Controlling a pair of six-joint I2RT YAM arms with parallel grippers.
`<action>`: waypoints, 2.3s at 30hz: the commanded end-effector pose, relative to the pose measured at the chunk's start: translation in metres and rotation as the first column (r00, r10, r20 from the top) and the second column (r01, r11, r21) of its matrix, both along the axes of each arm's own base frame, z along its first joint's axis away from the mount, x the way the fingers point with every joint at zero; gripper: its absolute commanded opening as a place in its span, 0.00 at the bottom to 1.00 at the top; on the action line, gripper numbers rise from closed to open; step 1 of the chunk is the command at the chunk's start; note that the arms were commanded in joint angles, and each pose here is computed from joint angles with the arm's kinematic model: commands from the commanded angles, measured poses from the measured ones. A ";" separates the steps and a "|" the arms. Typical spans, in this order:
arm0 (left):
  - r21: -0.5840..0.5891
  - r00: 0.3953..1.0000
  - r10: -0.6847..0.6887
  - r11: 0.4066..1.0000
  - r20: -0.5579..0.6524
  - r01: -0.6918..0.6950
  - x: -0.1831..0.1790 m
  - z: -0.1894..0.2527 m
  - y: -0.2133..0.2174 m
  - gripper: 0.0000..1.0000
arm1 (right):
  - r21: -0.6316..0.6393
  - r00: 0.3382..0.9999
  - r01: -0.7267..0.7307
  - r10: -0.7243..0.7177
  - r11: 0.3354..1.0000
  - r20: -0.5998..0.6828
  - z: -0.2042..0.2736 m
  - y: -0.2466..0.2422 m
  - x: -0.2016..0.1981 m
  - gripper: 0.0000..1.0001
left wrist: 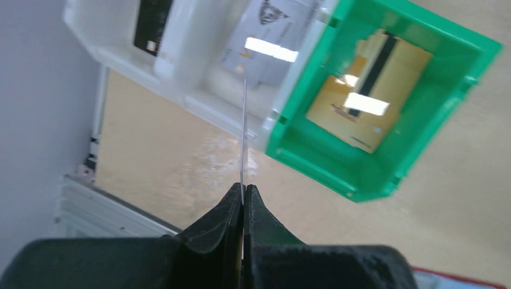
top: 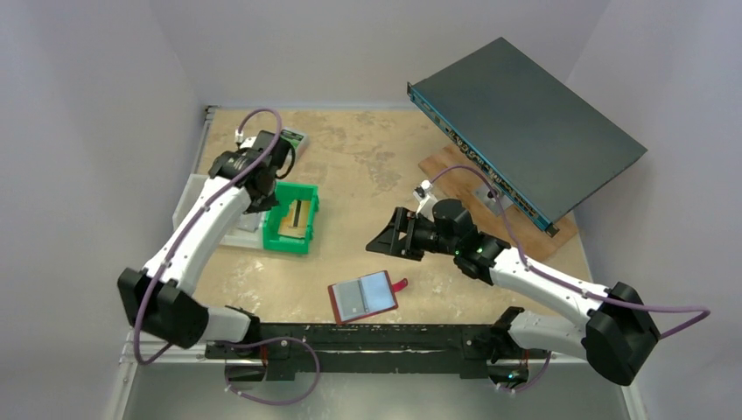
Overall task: Take the credit cards out of the card holder
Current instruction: Place the credit card in the storage box.
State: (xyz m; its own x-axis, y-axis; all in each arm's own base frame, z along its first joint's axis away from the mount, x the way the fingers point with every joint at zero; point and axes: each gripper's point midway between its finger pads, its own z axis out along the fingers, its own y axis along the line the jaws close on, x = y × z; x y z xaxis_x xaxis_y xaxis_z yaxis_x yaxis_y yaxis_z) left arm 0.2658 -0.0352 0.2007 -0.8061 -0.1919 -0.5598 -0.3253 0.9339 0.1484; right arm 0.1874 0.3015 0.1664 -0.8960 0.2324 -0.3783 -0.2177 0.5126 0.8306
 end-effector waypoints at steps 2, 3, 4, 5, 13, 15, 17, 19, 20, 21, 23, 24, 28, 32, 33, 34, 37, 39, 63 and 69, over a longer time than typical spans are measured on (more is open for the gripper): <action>0.363 0.990 0.114 0.928 -0.081 -0.078 0.015 0.012 0.062 0.00 | -0.024 0.996 -0.019 0.021 1.000 0.085 0.019 -0.001 0.005 0.80; 0.386 0.987 0.128 0.919 -0.096 -0.081 0.020 0.011 0.066 0.00 | -0.025 0.996 -0.024 0.026 0.999 0.085 0.019 0.000 0.005 0.80; 0.398 0.985 0.135 0.914 -0.109 -0.081 0.026 0.008 0.068 0.00 | -0.025 0.996 -0.029 0.031 0.999 0.083 0.018 0.000 0.004 0.80; 0.406 0.983 0.138 0.911 -0.125 -0.076 0.033 0.005 0.069 0.00 | -0.027 0.996 -0.035 0.037 0.999 0.083 0.017 0.000 0.003 0.79; 0.411 0.959 0.146 0.911 -0.243 -0.034 0.072 -0.038 0.076 0.00 | -0.031 0.995 -0.032 0.035 0.999 0.096 0.016 -0.004 0.001 0.79; 0.381 0.951 0.140 0.924 -0.275 -0.026 0.078 -0.053 0.076 0.00 | -0.032 0.995 -0.029 0.032 0.999 0.097 0.016 -0.004 0.001 0.79; 0.373 0.946 0.141 0.928 -0.293 -0.023 0.083 -0.063 0.079 0.00 | -0.033 0.995 -0.025 0.028 0.999 0.095 0.015 -0.005 0.001 0.79; 0.351 0.939 0.137 0.936 -0.316 -0.018 0.086 -0.074 0.081 0.00 | -0.034 0.995 -0.021 0.024 0.999 0.096 0.015 -0.006 0.001 0.79; 0.342 0.935 0.137 0.939 -0.327 -0.018 0.086 -0.079 0.081 0.00 | -0.034 0.995 -0.020 0.023 0.999 0.097 0.015 -0.006 0.001 0.79; 0.320 0.933 0.128 0.947 -0.336 -0.015 0.087 -0.084 0.080 0.00 | -0.035 0.995 -0.019 0.022 0.999 0.097 0.015 -0.006 0.002 0.79; 0.287 0.932 0.112 0.958 -0.345 -0.009 0.089 -0.092 0.076 0.00 | -0.036 0.995 -0.017 0.020 0.999 0.097 0.014 -0.006 0.002 0.79; 0.275 0.929 0.108 0.961 -0.355 -0.007 0.090 -0.095 0.075 0.00 | -0.034 0.995 -0.016 0.020 0.999 0.099 0.015 -0.005 0.003 0.79; 0.252 0.916 0.109 0.968 -0.385 -0.009 0.092 -0.105 0.074 0.00 | -0.031 0.995 -0.014 0.017 0.999 0.101 0.016 -0.005 0.004 0.79; 0.243 0.904 0.126 0.970 -0.408 -0.026 0.089 -0.111 0.078 0.00 | -0.031 0.995 -0.009 0.012 0.999 0.099 0.015 -0.006 0.003 0.79; 0.240 0.902 0.131 0.970 -0.412 -0.031 0.088 -0.111 0.078 0.00 | -0.032 0.995 -0.008 0.011 0.999 0.098 0.015 -0.006 0.003 0.79; 0.240 0.900 0.134 0.970 -0.414 -0.034 0.088 -0.112 0.079 0.00 | -0.032 0.995 -0.007 0.010 0.999 0.098 0.015 -0.006 0.003 0.79; 0.229 0.893 0.134 0.973 -0.430 -0.036 0.088 -0.115 0.080 0.02 | -0.034 0.995 -0.004 0.008 0.999 0.099 0.015 -0.007 0.003 0.79; 0.220 0.889 0.133 0.975 -0.438 -0.037 0.087 -0.116 0.079 0.03 | -0.032 0.995 -0.003 0.006 0.999 0.103 0.016 -0.008 0.003 0.79; -0.051 0.966 0.005 0.999 -0.257 -0.019 0.064 -0.052 0.040 0.17 | -0.149 0.994 0.053 -0.037 0.987 0.105 -0.003 -0.021 0.011 0.84; -0.324 0.979 -0.161 0.939 -0.124 0.113 0.029 -0.036 -0.021 0.40 | -0.268 0.993 0.054 -0.023 0.962 0.116 -0.023 -0.017 0.009 0.86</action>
State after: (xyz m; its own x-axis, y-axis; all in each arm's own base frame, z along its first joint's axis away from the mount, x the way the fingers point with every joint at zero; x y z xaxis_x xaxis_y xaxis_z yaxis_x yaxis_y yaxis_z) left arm 0.3125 -0.0064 0.1539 -0.9115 -0.2232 -0.3453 -0.2785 0.9530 0.1190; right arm 0.1887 0.2783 0.1380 -0.8704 0.1727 -0.4610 -0.2353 0.6767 0.6977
